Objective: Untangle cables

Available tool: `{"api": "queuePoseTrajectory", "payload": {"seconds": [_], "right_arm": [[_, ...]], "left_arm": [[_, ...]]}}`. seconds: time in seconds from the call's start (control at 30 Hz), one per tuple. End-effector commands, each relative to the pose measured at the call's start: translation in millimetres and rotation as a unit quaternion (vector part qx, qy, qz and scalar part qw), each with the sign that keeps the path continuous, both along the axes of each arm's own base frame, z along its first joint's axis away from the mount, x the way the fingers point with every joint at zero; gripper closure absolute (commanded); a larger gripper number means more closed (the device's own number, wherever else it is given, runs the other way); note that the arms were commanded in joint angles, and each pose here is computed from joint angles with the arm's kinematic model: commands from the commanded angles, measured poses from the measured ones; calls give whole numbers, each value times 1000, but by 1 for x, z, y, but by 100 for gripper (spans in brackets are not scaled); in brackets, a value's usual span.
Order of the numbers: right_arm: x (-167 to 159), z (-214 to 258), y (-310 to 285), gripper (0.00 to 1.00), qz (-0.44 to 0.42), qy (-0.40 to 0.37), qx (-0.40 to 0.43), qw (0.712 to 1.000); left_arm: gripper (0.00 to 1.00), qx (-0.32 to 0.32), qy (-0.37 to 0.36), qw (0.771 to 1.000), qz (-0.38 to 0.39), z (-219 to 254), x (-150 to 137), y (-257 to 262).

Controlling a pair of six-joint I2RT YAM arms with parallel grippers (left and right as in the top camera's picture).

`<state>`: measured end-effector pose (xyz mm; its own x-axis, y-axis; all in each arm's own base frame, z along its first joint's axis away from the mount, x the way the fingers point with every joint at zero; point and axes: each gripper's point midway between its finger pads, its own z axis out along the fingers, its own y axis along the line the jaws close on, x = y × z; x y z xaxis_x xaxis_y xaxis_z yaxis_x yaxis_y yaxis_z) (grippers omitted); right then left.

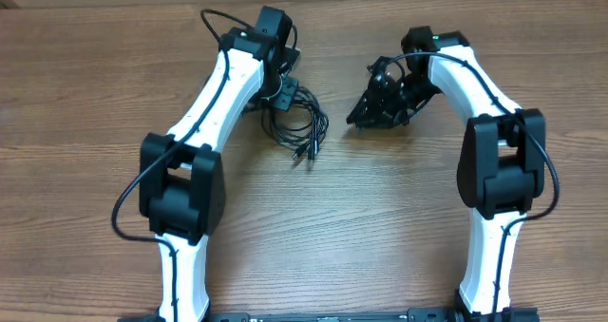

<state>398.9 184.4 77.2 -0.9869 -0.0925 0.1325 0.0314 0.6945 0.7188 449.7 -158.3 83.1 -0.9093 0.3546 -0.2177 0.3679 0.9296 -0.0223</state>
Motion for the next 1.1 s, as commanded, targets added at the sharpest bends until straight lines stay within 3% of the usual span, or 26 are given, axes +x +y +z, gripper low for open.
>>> {"api": "queuePoseTrajectory", "payload": {"seconds": [0.0, 0.2, 0.37, 0.73, 0.87, 1.0, 1.07], "right_arm": [[13, 55, 1, 75, -49, -27, 11, 998], [9, 90, 23, 82, -77, 36, 125, 988], [11, 105, 31, 76, -44, -7, 181, 982], [11, 113, 39, 73, 3, -72, 215, 974], [11, 119, 40, 68, 11, -85, 232, 969], [15, 119, 41, 51, 15, -100, 234, 967], [17, 119, 41, 50, 17, -109, 233, 966]], "left_arm": [[96, -66, -74, 994, -54, 73, 4, -19], [96, -82, -140, 986, -47, 128, 0, -23], [96, -30, -160, 987, -6, 131, 1, -15], [96, -47, -143, 988, 39, 129, -5, -19], [96, -55, -129, 990, 35, 126, -10, -22], [96, -72, -120, 990, 28, 126, -13, -28], [96, -83, -115, 990, 25, 126, -15, -32]]}}
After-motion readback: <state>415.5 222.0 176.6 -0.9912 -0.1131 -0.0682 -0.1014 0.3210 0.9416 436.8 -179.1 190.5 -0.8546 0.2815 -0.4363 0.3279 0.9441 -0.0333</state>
